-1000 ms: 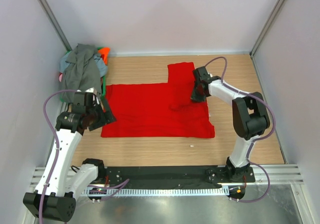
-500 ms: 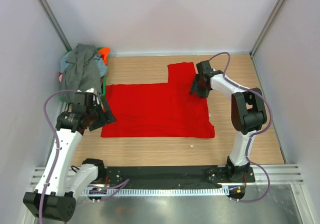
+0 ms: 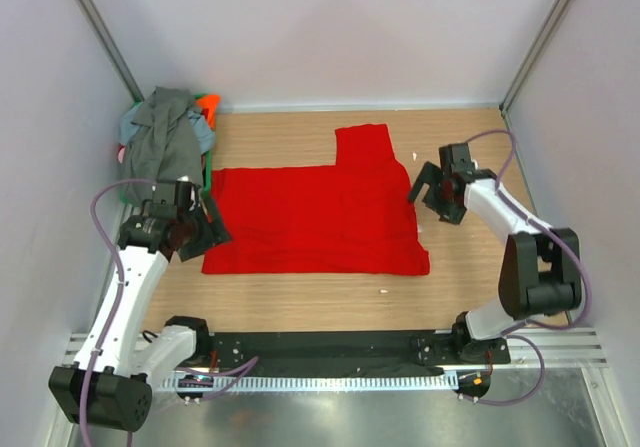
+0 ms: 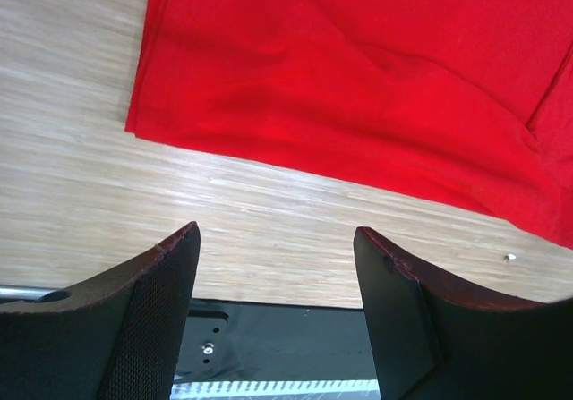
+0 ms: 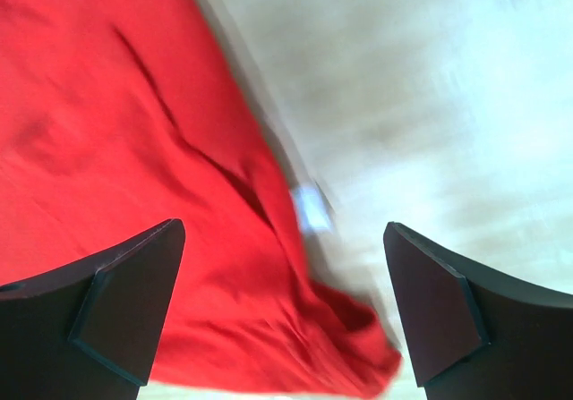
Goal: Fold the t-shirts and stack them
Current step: Fold the tshirt
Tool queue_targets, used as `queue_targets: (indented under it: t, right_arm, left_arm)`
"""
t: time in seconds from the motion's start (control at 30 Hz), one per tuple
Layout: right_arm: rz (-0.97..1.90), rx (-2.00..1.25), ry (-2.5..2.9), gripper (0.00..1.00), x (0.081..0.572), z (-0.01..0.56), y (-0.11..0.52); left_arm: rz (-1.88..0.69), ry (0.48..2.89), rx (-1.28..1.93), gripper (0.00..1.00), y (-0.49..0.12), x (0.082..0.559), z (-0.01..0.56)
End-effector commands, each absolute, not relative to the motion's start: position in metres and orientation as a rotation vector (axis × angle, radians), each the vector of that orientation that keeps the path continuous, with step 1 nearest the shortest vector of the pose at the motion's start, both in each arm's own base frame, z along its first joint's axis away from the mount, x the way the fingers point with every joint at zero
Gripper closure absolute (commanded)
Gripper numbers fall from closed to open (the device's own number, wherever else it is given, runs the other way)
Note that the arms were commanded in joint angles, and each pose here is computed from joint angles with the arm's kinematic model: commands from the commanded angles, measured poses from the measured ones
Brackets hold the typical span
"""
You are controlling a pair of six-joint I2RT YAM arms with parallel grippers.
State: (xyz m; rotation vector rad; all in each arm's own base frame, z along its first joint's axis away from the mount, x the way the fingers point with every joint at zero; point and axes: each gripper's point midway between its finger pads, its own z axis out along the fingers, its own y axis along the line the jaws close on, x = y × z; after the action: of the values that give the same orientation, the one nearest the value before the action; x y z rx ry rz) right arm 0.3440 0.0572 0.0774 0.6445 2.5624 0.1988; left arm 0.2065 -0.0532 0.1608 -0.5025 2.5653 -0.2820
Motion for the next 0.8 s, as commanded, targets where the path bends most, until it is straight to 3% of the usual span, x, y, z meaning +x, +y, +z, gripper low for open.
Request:
queue_targets:
  t: [0.0,0.2,0.3,0.4,0.43,0.47,0.57,0.63,0.77]
  right_arm:
    - [0.347,0.654,2.601,0.0,0.31,0.07,0.076]
    - [0.427,0.689,2.684,0.02,0.272,0.029,0.086]
    - [0.479,0.701,2.697,0.22,0.272,0.017,0.093]
    - [0.433,0.715,2.691,0.66,0.277,0.01,0.087]
    - [0.415,0.704,2.686,0.87,0.281,0.012,0.085]
    - [0.392,0.707,2.683,0.95,0.283,0.013,0.08]
    - [0.198,0.701,2.65,0.99,0.294,0.029,0.052]
    - [-0.151,0.751,2.542,0.99,0.294,0.055,0.003]
    - [-0.337,0.81,2.429,0.99,0.287,0.086,-0.033]
  left_arm:
    - [-0.335,2.553,-0.577,0.3,-0.062,0.21,0.154]
    - [-0.294,2.575,-0.662,0.33,-0.071,0.217,0.13]
    - [-0.305,2.599,-0.718,0.36,-0.078,0.222,0.104]
    - [-0.305,2.613,-0.766,0.41,-0.082,0.227,0.077]
    - [-0.292,2.628,-0.775,0.42,-0.082,0.225,0.07]
    - [-0.256,2.651,-0.79,0.43,-0.079,0.222,0.057]
    - [-0.196,2.677,-0.803,0.42,-0.075,0.22,0.037]
    - [-0.184,2.686,-0.8,0.42,-0.077,0.22,0.031]
    - [-0.125,2.719,-0.736,0.4,-0.087,0.216,0.021]
